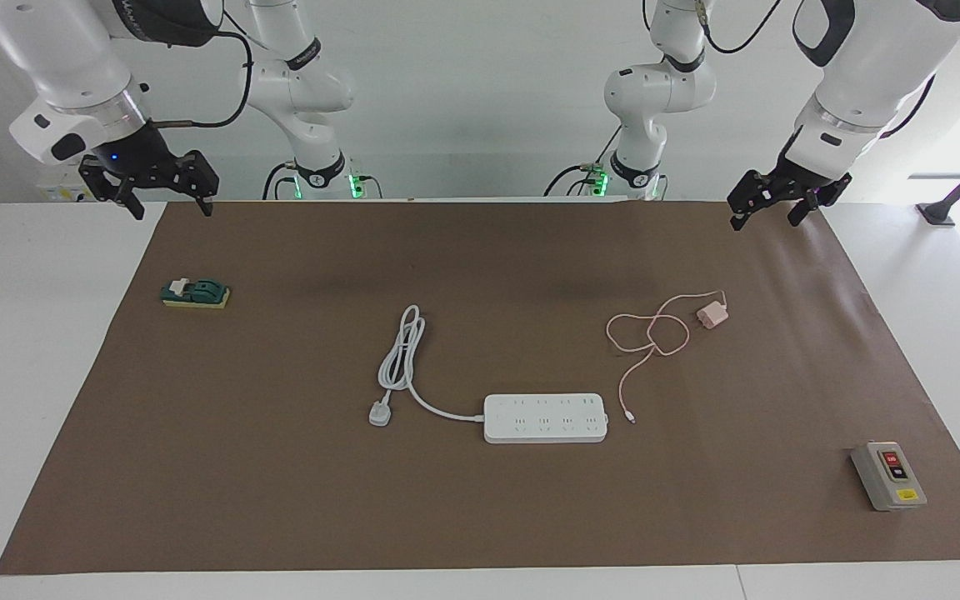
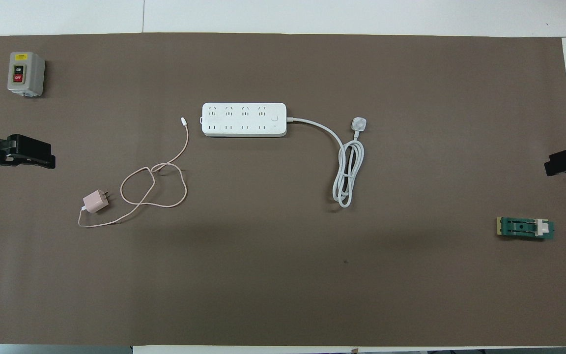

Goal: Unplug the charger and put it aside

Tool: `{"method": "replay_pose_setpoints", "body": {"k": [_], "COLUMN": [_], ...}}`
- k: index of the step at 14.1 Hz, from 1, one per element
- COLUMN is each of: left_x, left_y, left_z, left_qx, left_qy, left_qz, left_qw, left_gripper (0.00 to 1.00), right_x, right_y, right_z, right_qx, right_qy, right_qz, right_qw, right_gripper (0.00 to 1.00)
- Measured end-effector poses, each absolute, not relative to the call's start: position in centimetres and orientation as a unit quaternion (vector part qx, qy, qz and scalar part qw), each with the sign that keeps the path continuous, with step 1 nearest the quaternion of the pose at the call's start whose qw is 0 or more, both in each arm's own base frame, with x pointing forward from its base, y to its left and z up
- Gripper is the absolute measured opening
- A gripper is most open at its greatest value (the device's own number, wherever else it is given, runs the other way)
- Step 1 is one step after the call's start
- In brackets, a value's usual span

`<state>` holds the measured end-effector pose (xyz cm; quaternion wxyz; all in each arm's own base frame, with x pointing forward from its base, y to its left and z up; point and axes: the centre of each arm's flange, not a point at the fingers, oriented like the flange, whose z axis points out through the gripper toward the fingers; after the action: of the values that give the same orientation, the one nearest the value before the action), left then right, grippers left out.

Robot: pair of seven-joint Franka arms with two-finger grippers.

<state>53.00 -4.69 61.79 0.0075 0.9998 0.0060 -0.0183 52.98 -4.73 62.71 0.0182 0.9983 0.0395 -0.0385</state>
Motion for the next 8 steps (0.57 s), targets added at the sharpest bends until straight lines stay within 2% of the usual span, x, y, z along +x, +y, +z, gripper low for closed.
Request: {"method": "replay_pose_setpoints", "body": {"k": [8], "left_x": [52.7], "left_y": [-6.5], "left_z": [61.9], "left_qx": [1.0], "left_qy": [-0.014], "left_qz": [-0.018], "left_qw": [0.007], "left_gripper": [1.0], "right_x": [52.9], "right_y": [-4.7], "right_z": [62.8], "right_qx": [0.998], "right_qy": [0.04], "right_qz": [-0.039], "right_qw": [0.018], "right_gripper": [1.0]}}
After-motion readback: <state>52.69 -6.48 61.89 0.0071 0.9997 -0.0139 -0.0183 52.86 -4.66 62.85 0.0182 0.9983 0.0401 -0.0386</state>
